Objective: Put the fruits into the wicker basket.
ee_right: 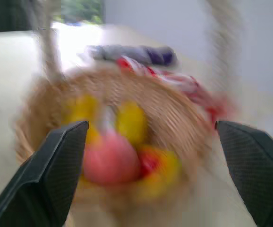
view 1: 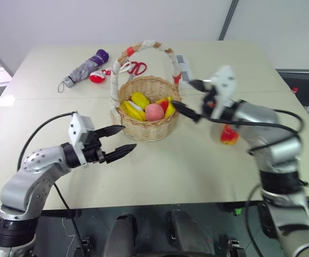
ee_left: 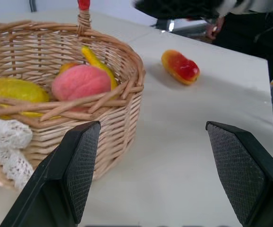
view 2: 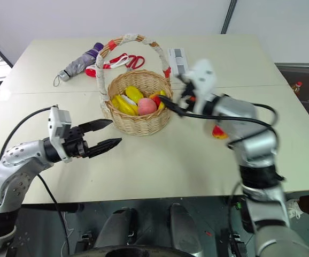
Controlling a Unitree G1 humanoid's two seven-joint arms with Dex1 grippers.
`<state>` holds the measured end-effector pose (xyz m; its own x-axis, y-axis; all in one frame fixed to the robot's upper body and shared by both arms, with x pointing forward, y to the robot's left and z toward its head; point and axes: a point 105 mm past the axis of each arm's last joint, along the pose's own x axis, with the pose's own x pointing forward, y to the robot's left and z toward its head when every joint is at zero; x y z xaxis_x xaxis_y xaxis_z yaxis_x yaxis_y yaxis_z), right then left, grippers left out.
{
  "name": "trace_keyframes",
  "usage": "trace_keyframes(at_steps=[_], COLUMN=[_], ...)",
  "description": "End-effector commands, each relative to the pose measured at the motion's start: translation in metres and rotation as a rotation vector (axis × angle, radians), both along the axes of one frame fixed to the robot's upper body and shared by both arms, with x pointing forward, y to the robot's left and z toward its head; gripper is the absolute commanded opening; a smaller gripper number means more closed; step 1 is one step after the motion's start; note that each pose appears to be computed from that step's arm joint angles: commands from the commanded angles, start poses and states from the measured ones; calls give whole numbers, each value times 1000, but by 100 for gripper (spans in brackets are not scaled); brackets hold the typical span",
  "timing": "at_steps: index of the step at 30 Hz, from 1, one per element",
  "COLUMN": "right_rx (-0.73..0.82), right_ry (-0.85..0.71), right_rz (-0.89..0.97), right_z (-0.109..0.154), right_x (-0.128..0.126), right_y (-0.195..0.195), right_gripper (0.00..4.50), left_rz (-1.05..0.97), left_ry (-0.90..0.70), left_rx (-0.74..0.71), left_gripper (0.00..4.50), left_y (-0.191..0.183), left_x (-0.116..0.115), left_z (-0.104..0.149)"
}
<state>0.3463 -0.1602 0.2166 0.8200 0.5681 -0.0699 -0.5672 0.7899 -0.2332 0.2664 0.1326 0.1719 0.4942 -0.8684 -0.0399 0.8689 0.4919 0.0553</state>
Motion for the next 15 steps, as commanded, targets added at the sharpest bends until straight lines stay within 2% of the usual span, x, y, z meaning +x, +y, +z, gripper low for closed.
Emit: trace_keyframes(at_steps=[1,3,6,11,15], right_rx=[59,95,180,359,361], right_ry=[49,102,174,278,336], right_rz=[-289,-417,-511,-576,-594], right_z=[-5,-19,-37,-59,-72], right_x=[-6,-11,-19,-18,-13], right_y=[-65,-88,-99,-92,-86], right_gripper=[446,446,446,446,446], left_rz=[-80,-111,-167,-229,-237], left_ry=[-33,-28,-22,-20,-19], left_rx=[-7,-17,-26,-36,-36], left_gripper=[382,382,382,382,382], left_y=[-17,-23,-34,-45,-47], left_x=[-4,-3,-2,-1,-2], left_z=[4,4,3,3,2])
